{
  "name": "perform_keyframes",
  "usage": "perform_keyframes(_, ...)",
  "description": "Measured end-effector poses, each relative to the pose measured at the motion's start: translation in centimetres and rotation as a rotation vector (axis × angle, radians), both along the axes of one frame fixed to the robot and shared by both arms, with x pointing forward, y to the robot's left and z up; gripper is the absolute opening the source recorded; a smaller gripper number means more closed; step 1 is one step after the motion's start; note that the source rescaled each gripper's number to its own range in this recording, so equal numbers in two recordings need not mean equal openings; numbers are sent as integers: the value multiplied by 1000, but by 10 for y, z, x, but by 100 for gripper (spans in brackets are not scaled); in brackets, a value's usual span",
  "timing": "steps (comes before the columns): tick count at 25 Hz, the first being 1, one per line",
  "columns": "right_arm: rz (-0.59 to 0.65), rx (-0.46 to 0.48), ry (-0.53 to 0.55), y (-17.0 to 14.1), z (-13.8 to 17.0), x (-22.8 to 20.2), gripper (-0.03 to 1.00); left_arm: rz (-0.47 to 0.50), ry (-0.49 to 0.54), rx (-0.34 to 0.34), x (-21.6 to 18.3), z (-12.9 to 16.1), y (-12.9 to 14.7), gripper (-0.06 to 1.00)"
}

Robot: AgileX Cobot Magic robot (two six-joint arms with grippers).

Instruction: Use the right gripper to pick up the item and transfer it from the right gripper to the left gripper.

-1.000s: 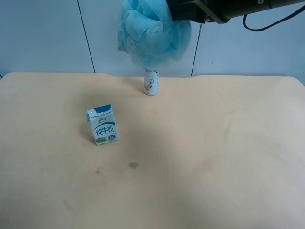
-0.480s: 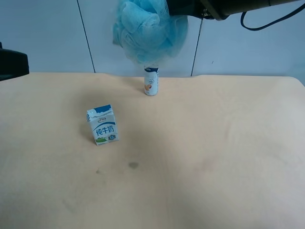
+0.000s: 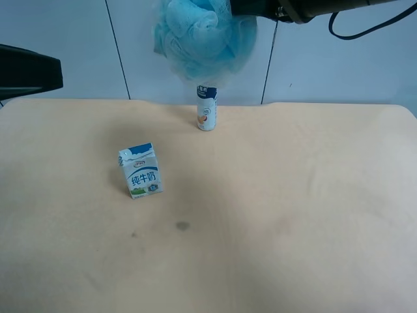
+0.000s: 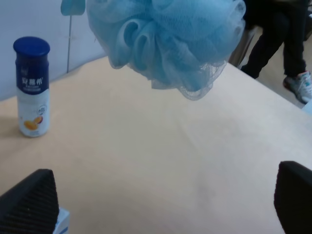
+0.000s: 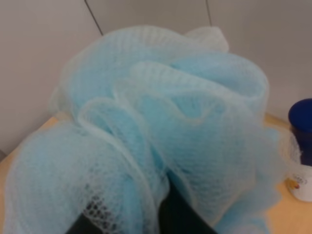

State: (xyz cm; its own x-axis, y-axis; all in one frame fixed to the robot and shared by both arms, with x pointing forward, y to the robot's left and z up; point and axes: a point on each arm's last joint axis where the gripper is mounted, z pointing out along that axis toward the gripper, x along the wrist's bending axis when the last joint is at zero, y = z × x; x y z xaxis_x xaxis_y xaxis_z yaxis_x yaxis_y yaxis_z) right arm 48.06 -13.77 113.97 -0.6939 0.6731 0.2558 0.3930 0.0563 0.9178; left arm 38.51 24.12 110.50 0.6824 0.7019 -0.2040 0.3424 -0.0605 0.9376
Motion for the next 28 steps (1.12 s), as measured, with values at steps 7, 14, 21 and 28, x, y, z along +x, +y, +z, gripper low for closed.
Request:
perform_keyframes(7,-3,6,2,0,0,0,0,21,51,-34,24,-11,2,87)
perform_keyframes(14,-5,23,11,0,1,0,0,-32,130,-66,45,-29,-8,87)
perform_keyframes(21,-5,23,11,0,1,0,0,-91,147,21,51,-49,-57,87)
perform_keyframes(28,-4,24,12,0,1,0,0,-122,140,106,55,-58,-111,87)
